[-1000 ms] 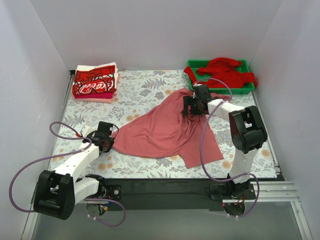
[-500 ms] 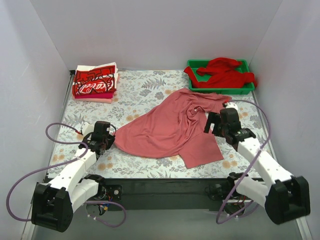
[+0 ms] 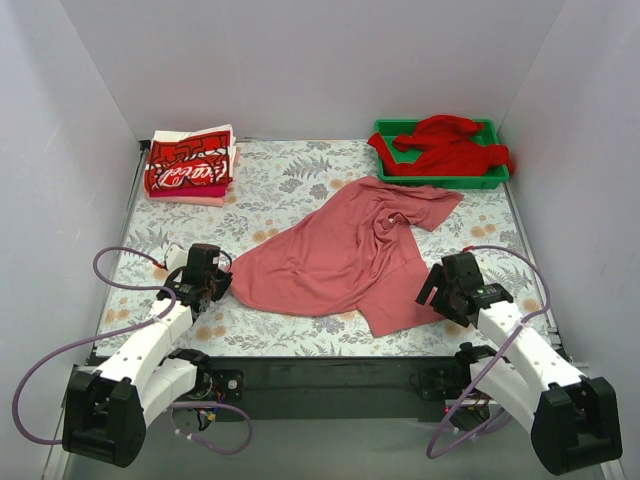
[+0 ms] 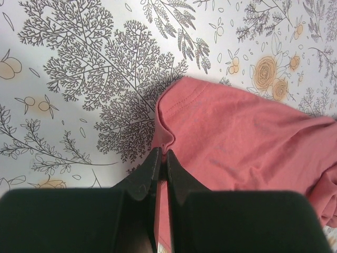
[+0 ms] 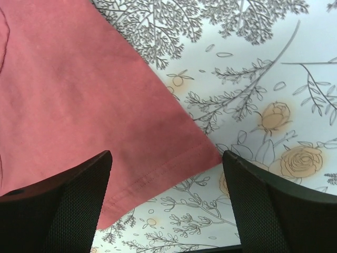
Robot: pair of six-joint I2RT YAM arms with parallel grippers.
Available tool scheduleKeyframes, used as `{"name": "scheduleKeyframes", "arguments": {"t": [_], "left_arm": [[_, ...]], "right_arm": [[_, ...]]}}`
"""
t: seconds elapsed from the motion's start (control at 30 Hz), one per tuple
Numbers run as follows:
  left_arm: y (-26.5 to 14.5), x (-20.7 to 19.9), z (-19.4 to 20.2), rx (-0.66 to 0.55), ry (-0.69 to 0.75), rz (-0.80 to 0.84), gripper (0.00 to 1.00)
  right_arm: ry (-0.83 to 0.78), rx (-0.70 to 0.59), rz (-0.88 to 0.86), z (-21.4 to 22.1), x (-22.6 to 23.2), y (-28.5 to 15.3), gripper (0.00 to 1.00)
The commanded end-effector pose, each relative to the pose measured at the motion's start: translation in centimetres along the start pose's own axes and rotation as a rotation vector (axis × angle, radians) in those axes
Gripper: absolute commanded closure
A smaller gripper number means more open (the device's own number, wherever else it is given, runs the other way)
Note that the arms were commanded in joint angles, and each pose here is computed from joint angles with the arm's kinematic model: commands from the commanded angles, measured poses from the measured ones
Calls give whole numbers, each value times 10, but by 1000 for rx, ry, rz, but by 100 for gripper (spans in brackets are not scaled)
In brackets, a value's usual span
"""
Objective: Fold and stack the t-shirts
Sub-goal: Flatten the tshirt out
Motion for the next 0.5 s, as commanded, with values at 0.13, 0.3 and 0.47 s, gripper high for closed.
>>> {"name": "scheduleKeyframes", "arguments": {"t": [0.13, 0.3, 0.47], "left_arm": [[0, 6, -2, -15, 4, 0, 100], [0, 7, -5, -31, 0, -8, 100], [1, 9, -4, -28, 0, -17, 100]], "right_arm": [[-15, 97, -16, 7, 7, 14, 22], [-21, 116, -29, 10, 9, 15, 49], [-12, 100, -40, 11, 9, 13, 73]]}}
Point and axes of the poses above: each gripper's point midway between its finger pads, its own y axis out along the fingers, its own x axis along the line the jaws close on, z = x × y, the point moved 2 cm from there along -y, back along the fingers, and after that the axes turned 15 degrees about -y, right-handed, at the moved point
